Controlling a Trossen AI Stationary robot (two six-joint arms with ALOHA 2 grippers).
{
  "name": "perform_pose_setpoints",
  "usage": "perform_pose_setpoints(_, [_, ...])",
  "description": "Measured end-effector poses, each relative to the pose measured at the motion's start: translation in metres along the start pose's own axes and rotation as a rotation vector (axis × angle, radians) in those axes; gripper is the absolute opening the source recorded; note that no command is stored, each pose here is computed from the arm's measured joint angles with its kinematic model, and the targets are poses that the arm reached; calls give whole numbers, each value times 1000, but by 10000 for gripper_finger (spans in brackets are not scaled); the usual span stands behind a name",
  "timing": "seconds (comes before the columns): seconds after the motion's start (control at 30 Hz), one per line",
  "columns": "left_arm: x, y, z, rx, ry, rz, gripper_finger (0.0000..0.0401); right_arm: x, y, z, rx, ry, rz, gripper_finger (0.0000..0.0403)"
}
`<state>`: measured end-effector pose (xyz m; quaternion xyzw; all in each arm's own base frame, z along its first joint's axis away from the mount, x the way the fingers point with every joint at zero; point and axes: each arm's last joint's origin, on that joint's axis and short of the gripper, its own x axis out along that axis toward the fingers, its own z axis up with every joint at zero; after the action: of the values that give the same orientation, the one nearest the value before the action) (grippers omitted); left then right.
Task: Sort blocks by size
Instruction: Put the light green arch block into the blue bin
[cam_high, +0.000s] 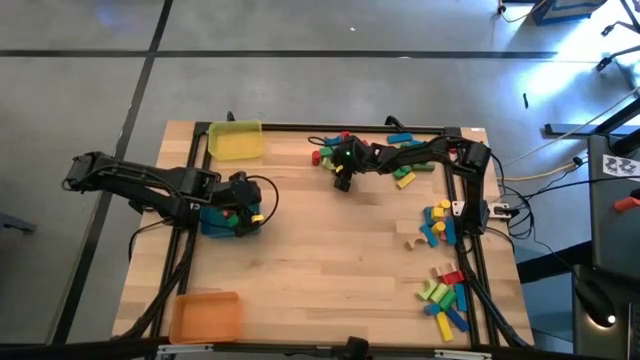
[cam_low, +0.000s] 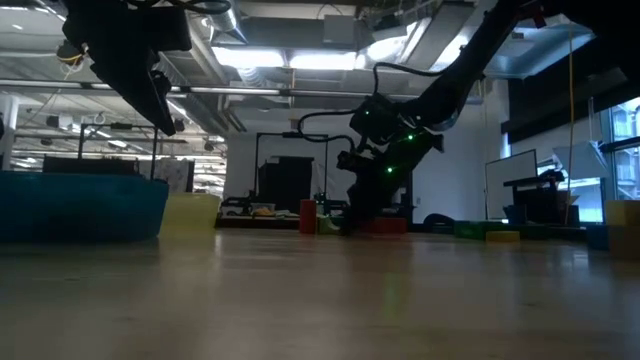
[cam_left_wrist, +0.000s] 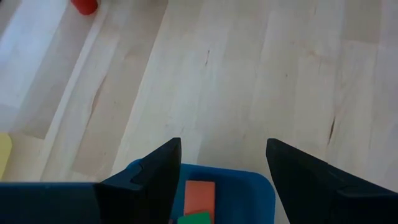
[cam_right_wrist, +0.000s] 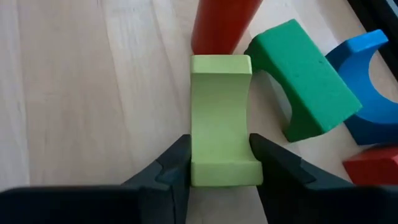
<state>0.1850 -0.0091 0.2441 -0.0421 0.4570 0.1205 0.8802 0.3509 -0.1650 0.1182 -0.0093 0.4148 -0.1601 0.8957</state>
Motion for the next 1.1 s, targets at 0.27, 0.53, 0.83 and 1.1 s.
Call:
perform_pose_setpoints(0.27, [0, -1, 3, -2, -26, -7, 221, -5, 11, 1, 22, 31, 19, 144])
perform_pose_setpoints(0.53, [0, -2, 6, 1, -61, -16, 221, -33, 38, 14, -28, 45, 65, 144])
perform_pose_setpoints(0.83, [8, -7, 20, 34, -250, -54, 221, -57, 90, 25, -75, 14, 151, 145])
perform_pose_setpoints(1.1, [36, -14, 21, 117, -362, -58, 221, -68, 133, 32, -115, -77, 198, 145])
